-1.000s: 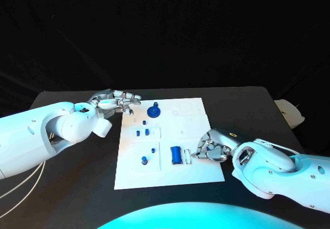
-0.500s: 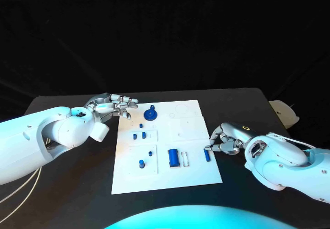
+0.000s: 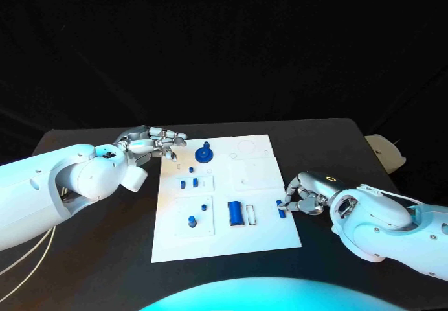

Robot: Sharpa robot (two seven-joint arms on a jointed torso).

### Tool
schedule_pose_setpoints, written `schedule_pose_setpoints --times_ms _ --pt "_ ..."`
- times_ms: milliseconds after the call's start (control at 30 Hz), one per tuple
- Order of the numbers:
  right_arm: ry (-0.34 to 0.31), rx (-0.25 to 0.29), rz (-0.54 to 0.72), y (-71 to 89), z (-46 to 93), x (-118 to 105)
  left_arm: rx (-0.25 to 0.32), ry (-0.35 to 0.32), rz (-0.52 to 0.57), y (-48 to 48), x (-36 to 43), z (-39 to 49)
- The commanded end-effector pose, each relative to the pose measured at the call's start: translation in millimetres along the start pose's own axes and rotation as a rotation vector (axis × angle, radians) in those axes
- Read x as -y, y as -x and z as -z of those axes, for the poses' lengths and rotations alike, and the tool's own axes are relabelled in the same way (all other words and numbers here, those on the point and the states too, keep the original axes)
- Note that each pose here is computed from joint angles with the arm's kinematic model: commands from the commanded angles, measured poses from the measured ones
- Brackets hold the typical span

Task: Assemble the parts on the task board

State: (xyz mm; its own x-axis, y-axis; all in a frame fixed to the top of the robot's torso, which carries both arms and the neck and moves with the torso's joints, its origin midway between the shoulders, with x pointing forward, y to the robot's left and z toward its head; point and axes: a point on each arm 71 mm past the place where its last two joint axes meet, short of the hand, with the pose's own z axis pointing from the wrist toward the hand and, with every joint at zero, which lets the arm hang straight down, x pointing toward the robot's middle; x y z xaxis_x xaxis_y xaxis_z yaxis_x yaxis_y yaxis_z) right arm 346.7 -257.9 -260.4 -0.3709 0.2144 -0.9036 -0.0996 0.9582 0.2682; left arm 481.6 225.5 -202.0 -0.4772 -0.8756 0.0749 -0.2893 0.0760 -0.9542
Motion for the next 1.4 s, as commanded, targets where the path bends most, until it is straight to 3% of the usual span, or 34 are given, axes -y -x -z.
schedule_pose_setpoints --times_ms 33,567,1400 --pt "-0.005 -0.029 0.031 -5.8 0.0 -1 -0.016 -0.005 0.000 -2.1 0.7 0.0" --pt "0.007 -0.072 0.048 -23.7 -4.6 -8 -0.015 -0.003 0.000 -1.1 0.5 1.2" --pt "0.031 -0.067 0.121 -28.5 -11.4 -15 -0.013 -0.001 -0.002 -0.8 0.5 2.2"
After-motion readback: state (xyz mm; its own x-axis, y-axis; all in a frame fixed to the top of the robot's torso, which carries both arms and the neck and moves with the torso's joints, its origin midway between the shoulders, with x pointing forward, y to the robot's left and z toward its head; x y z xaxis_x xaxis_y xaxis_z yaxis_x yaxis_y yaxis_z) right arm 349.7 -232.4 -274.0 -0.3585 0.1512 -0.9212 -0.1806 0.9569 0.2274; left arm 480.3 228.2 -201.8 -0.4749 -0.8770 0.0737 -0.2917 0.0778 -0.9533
